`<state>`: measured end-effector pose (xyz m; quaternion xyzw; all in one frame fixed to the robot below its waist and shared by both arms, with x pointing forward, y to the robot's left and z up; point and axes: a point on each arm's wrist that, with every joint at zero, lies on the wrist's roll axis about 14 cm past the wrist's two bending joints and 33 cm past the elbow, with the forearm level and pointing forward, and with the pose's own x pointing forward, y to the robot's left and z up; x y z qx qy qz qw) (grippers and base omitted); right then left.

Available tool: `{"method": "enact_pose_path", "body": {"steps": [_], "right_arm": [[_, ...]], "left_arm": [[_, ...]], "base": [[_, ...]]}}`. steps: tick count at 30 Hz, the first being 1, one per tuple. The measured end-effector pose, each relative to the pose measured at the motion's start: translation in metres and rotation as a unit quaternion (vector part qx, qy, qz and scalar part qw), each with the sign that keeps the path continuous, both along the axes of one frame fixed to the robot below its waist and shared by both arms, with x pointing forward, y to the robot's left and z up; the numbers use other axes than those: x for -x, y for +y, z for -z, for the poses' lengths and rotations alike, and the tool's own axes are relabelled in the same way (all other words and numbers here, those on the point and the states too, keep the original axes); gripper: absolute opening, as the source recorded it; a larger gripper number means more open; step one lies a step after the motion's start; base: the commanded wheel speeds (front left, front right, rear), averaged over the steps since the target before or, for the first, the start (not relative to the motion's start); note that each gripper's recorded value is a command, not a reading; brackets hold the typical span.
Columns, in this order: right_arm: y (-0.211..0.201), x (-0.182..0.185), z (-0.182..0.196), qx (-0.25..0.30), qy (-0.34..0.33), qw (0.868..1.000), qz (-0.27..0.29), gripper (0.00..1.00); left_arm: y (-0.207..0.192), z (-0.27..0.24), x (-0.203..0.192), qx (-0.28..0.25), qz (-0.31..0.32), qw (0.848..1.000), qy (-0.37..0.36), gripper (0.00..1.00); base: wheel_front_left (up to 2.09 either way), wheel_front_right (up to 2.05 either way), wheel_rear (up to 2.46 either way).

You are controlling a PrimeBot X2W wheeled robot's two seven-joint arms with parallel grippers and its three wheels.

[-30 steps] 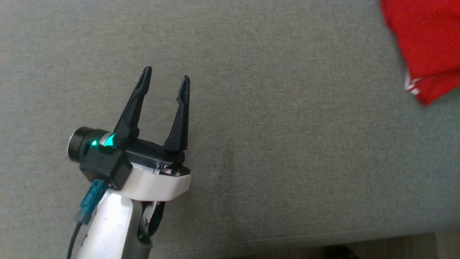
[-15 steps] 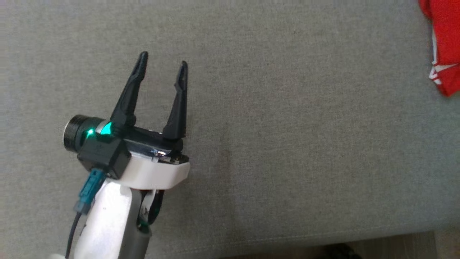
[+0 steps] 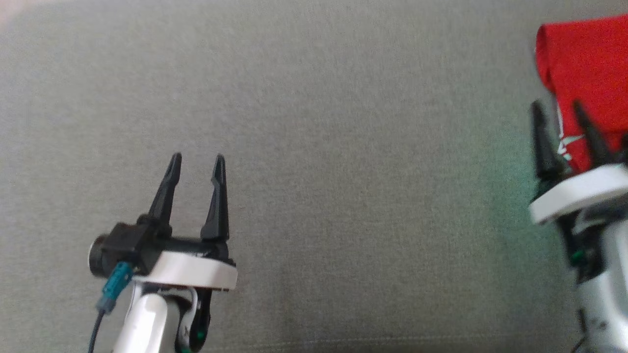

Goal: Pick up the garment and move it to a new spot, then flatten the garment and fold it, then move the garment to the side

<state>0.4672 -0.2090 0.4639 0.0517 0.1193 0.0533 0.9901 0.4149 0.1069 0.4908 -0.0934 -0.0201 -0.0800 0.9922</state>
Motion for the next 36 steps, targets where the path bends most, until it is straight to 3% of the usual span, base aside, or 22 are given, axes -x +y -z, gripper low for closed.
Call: {"method": "enact_pose_path", "body": {"steps": [6,9,12,18,25,36], "right_arm": [[0.047,0.037,-0.005,-0.039,-0.075,0.996,-0.024,1.0],[0.067,0.061,0.0,-0.055,-0.078,0.995,-0.037,1.0],[0.084,0.081,-0.003,-0.028,-0.087,0.993,-0.068,1.0],[0.095,0.097,-0.04,-0.037,-0.148,0.986,-0.066,1.0],[0.079,0.119,-0.026,-0.017,-0.13,0.99,-0.042,1.0],[0.077,0.126,-0.034,-0.036,-0.142,0.989,-0.034,1.0]], "left_arm": [[0.025,-0.01,0.032,-0.012,-0.037,0.999,-0.006,1.0],[0.035,-0.009,0.054,-0.016,-0.052,0.999,-0.001,1.0],[0.045,-0.01,0.076,-0.019,-0.066,0.998,-0.002,1.0],[0.069,-0.022,0.104,-0.023,-0.101,0.994,-0.025,1.0],[0.065,-0.018,0.12,-0.025,-0.088,0.996,-0.021,1.0],[0.056,-0.021,0.121,-0.028,-0.069,0.997,-0.03,1.0]], "base": [[0.0,0.0,0.0],[0.0,0.0,0.0],[0.0,0.0,0.0],[0.0,0.0,0.0],[0.0,0.0,0.0],[0.0,0.0,0.0]]}}
